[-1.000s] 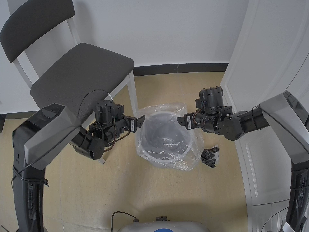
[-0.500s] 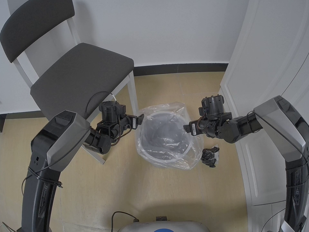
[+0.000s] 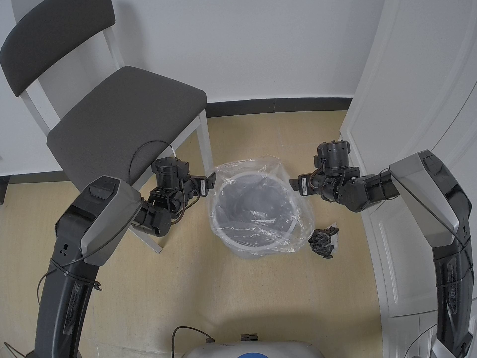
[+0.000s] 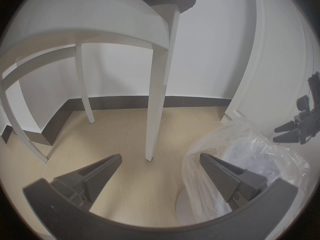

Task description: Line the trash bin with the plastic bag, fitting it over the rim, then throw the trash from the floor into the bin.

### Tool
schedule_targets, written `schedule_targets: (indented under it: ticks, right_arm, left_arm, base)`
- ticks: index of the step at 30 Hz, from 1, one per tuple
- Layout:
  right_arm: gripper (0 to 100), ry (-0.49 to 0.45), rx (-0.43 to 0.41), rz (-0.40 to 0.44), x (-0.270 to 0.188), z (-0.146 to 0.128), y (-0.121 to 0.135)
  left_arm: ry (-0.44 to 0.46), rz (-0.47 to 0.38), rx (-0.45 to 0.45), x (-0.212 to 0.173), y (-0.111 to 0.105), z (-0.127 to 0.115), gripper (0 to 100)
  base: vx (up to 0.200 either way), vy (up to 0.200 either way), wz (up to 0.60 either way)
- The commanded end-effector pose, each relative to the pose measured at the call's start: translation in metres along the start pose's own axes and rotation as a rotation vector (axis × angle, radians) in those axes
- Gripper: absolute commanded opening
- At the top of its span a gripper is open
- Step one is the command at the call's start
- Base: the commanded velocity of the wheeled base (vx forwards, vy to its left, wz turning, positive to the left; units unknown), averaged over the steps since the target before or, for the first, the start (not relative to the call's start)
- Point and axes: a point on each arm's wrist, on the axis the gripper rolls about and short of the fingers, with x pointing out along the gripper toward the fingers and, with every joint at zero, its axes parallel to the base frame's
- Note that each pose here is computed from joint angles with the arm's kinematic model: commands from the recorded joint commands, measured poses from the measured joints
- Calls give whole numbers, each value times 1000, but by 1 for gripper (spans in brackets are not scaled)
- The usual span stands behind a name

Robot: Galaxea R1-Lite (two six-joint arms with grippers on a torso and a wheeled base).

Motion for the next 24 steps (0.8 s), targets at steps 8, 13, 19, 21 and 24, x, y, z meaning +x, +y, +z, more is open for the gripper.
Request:
schedule_targets:
  ticks: [8, 13, 19, 21, 24]
  right_arm:
    - [100, -10, 17, -23, 4, 3, -15]
    - [100, -39, 75, 5, -13, 17, -4]
    - [100, -56, 98, 73, -26, 22, 29]
    - [100, -44, 89, 74, -19, 15, 33]
    - [100, -39, 87, 65, -8, 6, 34]
  left_arm:
    - [-11, 1, -3, 0, 1, 0, 100]
    - [-16, -17, -9, -2, -10, 2, 100]
    - [-26, -38, -25, -5, -22, 10, 100]
    - [-25, -38, -25, -4, -22, 9, 100]
    - [-22, -36, -25, -3, -22, 8, 100]
  base:
    - [0, 0, 0]
    - [0, 0, 0]
    - [0, 0, 0]
    - [0, 0, 0]
    - [0, 0, 0]
